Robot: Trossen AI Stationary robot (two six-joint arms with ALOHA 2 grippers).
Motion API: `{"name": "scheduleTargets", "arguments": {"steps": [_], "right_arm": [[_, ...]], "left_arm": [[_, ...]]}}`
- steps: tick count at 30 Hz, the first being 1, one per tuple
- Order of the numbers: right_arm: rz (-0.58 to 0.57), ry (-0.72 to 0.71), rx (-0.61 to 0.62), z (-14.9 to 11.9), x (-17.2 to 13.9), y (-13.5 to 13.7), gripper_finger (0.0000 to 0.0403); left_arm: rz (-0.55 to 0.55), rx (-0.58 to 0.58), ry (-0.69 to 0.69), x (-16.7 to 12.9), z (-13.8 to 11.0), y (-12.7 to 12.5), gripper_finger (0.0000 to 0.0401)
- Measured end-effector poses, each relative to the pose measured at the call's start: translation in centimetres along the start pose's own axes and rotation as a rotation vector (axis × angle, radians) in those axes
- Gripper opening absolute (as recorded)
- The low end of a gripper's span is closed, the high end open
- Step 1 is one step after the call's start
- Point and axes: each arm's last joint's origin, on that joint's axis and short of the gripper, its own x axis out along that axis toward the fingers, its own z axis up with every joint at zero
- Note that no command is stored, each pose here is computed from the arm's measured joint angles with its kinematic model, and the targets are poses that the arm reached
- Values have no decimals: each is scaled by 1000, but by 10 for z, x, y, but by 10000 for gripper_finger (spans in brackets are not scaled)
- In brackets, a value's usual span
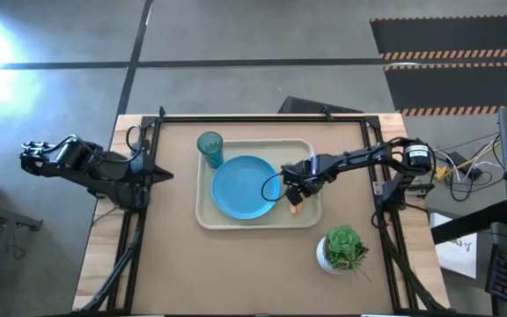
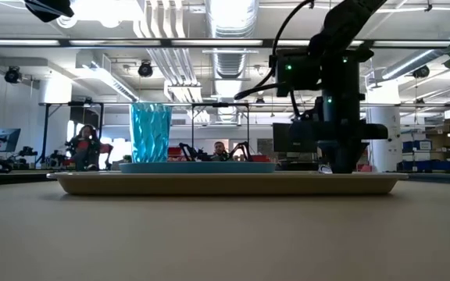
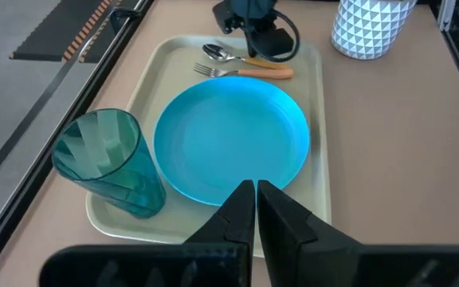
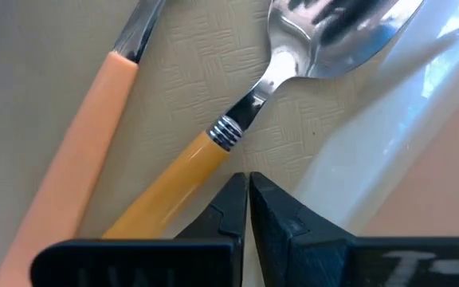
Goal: Pick and place plate/cup/fork/spoon on tray
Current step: Move the white serving tray to the center of the table
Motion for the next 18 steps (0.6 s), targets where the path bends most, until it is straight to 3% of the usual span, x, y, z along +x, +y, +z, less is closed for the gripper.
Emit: {"name": "scheduleTargets", "arguments": {"steps": [18], "right_arm": [[18,-78,27,9,-2,3,8]], "left_arm": [[53,6,-7,1,2,1,0]]}}
